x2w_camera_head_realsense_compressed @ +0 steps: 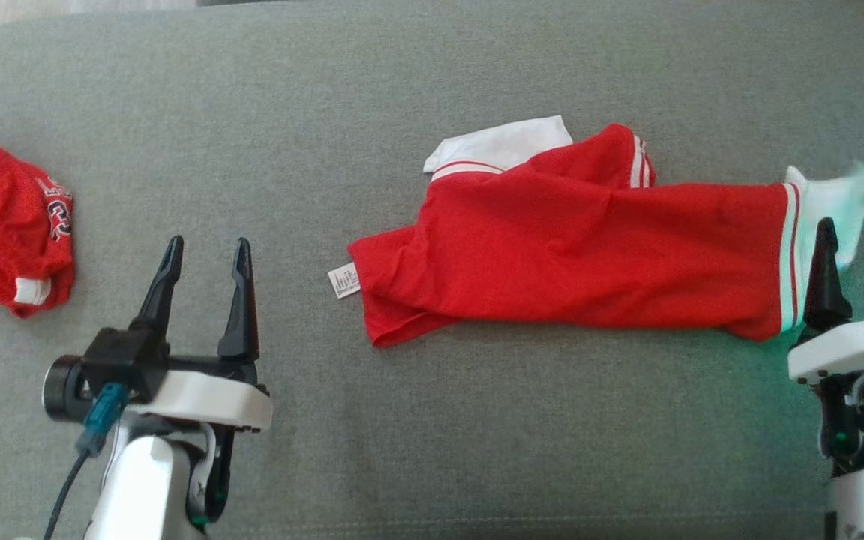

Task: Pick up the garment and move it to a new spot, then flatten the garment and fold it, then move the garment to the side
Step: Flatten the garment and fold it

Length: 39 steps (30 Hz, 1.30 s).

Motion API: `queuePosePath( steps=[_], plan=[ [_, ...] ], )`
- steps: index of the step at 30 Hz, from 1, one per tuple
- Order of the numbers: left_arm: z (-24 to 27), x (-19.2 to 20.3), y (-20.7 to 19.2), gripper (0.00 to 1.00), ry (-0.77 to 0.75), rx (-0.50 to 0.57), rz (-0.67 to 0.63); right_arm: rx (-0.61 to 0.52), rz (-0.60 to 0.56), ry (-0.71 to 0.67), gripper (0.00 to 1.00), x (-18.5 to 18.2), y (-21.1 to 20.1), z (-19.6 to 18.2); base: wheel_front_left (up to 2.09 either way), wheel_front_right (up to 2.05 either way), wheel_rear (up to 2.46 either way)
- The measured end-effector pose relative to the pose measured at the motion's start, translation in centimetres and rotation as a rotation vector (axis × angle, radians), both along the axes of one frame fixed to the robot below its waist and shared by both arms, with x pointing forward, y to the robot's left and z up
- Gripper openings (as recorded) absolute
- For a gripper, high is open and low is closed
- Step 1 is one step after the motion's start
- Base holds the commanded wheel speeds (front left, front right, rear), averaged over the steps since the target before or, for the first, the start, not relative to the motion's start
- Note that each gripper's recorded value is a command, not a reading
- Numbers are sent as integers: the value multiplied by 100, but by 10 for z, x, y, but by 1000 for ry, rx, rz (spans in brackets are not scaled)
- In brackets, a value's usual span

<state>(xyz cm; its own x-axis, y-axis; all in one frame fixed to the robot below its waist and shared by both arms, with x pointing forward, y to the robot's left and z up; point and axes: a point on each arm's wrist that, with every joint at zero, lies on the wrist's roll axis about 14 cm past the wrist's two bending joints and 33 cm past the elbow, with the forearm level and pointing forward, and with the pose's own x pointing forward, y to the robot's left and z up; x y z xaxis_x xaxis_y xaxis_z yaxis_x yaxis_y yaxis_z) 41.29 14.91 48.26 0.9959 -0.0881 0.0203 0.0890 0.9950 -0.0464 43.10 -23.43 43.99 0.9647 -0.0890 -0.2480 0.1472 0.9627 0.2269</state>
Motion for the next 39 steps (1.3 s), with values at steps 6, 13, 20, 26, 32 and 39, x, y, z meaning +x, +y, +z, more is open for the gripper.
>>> queuePosePath(
  steps=[6, 13, 20, 26, 32, 39],
  plan=[
    [6, 0, -3, 100, -19, 6, -11, -64, 64, -119, 100, -4, 16, 34, 0, 0, 0],
    [11, -9, -5, 100, -30, 21, -23, -174, 177, -290, 100, -14, 48, 90, 0, 0, 0],
    [9, -25, -9, 100, -18, 20, -42, -170, 264, -263, 100, -44, 76, 84, 0, 0, 0],
    [8, -33, -10, 100, -14, 23, -46, -141, 274, -217, 100, -60, 81, 71, 0, 0, 0],
    [8, -34, -12, 100, -15, 26, -53, -135, 287, -204, 100, -60, 86, 66, 0, 0, 0],
    [7, -35, -13, 100, -9, 27, -54, -131, 292, -195, 100, -59, 87, 63, 0, 0, 0]
  ],
)
